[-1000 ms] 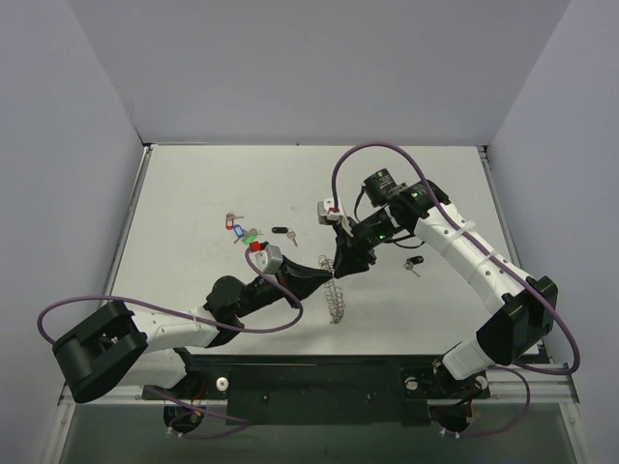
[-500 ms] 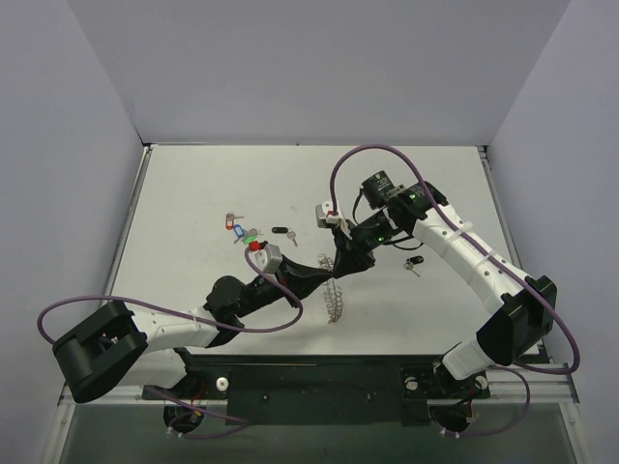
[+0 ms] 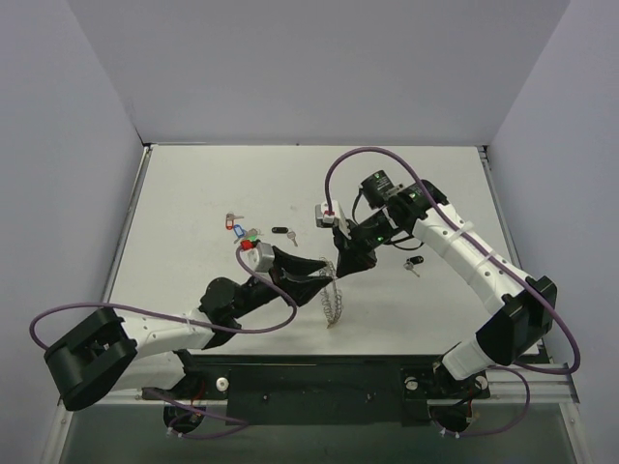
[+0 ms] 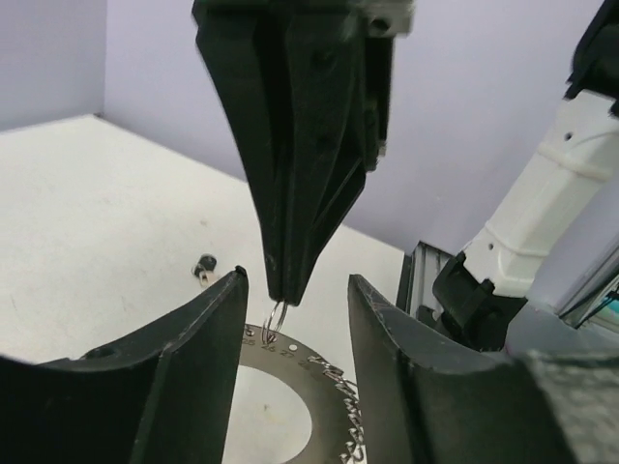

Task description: Put the keys on the keyring

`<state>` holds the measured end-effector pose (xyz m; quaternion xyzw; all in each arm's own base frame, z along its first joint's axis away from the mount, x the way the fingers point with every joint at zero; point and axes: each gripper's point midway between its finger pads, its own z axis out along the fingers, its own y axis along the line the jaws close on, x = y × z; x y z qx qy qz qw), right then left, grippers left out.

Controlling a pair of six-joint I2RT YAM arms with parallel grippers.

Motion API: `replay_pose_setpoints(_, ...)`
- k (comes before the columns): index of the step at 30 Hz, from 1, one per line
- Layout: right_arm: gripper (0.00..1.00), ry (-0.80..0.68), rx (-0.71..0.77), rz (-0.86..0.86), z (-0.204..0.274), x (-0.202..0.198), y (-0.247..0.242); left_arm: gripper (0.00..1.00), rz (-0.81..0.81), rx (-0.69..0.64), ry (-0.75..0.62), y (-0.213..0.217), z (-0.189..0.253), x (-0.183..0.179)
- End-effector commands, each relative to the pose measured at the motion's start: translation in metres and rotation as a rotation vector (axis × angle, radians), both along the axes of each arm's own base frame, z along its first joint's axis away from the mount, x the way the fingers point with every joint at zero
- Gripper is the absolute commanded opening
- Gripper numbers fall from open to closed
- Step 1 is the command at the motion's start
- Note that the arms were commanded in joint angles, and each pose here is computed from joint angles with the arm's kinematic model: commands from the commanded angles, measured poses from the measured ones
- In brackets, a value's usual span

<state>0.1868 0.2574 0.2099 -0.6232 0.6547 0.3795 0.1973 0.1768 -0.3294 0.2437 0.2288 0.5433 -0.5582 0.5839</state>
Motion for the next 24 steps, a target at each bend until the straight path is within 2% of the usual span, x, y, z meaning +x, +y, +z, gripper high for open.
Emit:
replay_pose_setpoints(1,0.0,0.003,-0.107,-0.017,0.011,-0.007,-0.019,0.59,0.03,-0.069,-0.087,0.02,0.039,-0.009)
replay_pose_setpoints(4,0.0,-0.003,-0.17,0.041,0.015,-0.014,-0.03,0.66,0.064,0.037,-0.1,0.029,0.03,-0.008)
replay_pose_setpoints(7,0.0,0.034,-0.255,0.096,0.009,-0.023,-0.042,0.66,0.098,0.161,-0.12,0.039,0.015,-0.008)
replay_pose_setpoints(9,0.0,0.05,-0.281,0.09,-0.001,-0.018,-0.043,0.66,0.112,0.191,-0.11,0.043,0.004,-0.007)
replay_pose_setpoints(13,0.0,0.168,-0.27,-0.015,-0.026,-0.004,-0.05,0.65,0.094,0.259,-0.059,0.038,-0.022,-0.005)
replay_pose_setpoints(17,0.01,0.161,-0.212,-0.133,-0.03,0.012,-0.065,0.65,0.059,0.297,0.03,0.023,-0.038,-0.001)
replay_pose_setpoints(18,0.04,0.075,-0.19,-0.183,-0.028,0.027,-0.066,0.65,0.046,0.314,0.056,0.019,-0.043,-0.001)
replay_pose_setpoints(19,0.07,0.108,-0.208,-0.253,-0.037,0.025,-0.072,0.65,0.038,0.332,0.072,0.012,-0.045,0.002)
replay_pose_setpoints(20,0.12,0.006,-0.18,-0.305,-0.036,0.042,-0.073,0.65,0.017,0.348,0.081,0.008,-0.048,0.0)
replay_pose_setpoints(21,0.17,0.041,-0.193,-0.381,-0.048,0.039,-0.08,0.65,0.003,0.364,0.088,0.0,-0.049,0.002)
replay_pose_setpoints(22,0.26,-0.053,-0.15,-0.444,-0.044,0.057,-0.084,0.65,-0.011,0.387,0.094,-0.008,-0.051,0.003)
replay_pose_setpoints(23,0.32,-0.018,-0.154,-0.505,-0.057,0.055,-0.091,0.64,-0.03,0.403,0.09,-0.015,-0.052,-0.001)
replay_pose_setpoints(24,0.41,-0.055,-0.098,-0.563,-0.049,0.067,-0.097,0.63,-0.035,0.438,0.089,-0.023,-0.056,0.001)
